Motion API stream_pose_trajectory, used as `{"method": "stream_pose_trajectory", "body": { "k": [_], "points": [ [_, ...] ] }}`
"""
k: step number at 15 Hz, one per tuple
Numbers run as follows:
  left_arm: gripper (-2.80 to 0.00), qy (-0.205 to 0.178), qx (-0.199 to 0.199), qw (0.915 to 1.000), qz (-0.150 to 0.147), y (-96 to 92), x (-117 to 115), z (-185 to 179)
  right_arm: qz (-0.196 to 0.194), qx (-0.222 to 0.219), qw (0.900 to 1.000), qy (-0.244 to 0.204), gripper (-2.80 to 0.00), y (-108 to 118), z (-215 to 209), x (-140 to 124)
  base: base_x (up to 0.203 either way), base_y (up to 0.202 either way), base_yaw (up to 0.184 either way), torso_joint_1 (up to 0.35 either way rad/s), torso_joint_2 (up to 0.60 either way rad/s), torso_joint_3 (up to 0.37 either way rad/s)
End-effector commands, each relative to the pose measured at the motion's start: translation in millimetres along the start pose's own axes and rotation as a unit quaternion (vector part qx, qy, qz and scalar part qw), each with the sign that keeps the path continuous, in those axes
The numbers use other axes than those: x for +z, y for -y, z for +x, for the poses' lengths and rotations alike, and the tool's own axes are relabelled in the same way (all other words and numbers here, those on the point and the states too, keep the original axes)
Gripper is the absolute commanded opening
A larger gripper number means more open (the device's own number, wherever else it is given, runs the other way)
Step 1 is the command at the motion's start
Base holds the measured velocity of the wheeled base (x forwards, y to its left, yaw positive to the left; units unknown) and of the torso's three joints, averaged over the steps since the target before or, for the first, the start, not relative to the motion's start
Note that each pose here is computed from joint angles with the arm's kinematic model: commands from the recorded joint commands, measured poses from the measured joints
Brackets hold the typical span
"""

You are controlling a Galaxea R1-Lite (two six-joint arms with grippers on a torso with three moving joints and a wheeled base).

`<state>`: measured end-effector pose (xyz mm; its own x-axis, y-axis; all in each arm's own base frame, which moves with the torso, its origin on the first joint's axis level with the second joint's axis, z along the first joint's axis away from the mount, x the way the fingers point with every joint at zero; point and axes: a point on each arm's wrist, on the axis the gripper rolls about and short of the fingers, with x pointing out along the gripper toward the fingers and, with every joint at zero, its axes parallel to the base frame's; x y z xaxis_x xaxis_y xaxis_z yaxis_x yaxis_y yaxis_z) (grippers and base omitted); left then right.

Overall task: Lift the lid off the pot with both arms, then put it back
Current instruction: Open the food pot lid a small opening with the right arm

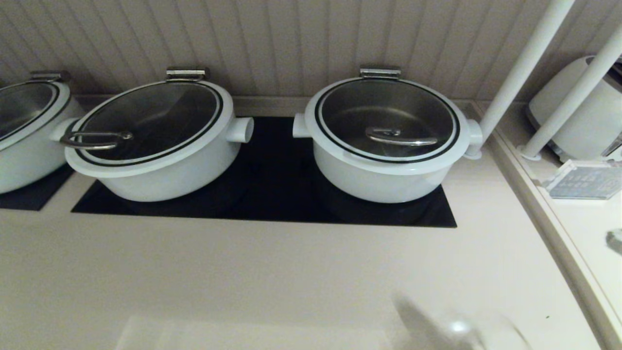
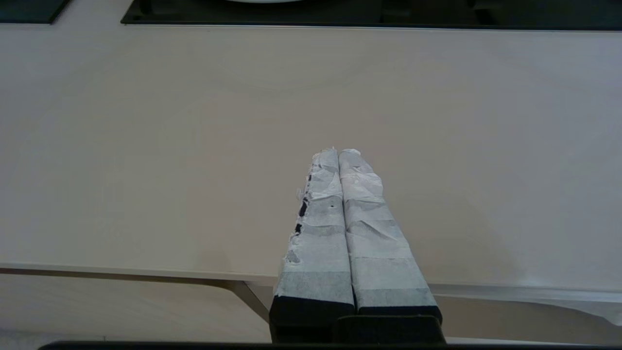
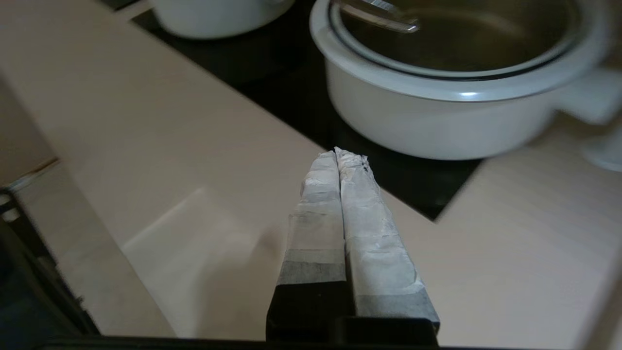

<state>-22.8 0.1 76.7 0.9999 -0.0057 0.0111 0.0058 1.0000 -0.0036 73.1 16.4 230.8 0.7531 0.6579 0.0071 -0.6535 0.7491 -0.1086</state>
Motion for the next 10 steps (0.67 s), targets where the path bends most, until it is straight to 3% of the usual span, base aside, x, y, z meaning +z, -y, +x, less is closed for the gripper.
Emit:
{"method": "stream_pose_trajectory", "body": {
  "k": [1, 5, 10],
  "points": [
    [-2.80, 0.000, 0.000, 1.0000, 0.000, 0.0, 0, 0, 0.042, 0.040, 0.997, -0.053, -2.80, 28, 45, -16, 0.000, 0.000, 0.000, 0.000, 0.00, 0.000],
    [-2.80, 0.000, 0.000, 1.0000, 0.000, 0.0, 0, 0, 0.042, 0.110, 0.991, -0.063, -2.80, 43, 121, -27, 0.000, 0.000, 0.000, 0.000, 0.00, 0.000],
    [-2.80, 0.000, 0.000, 1.0000, 0.000, 0.0, 0, 0, 0.004, 0.097, 0.995, -0.018, -2.80, 32, 216, -24, 0.000, 0.000, 0.000, 0.000, 0.00, 0.000]
  ]
}}
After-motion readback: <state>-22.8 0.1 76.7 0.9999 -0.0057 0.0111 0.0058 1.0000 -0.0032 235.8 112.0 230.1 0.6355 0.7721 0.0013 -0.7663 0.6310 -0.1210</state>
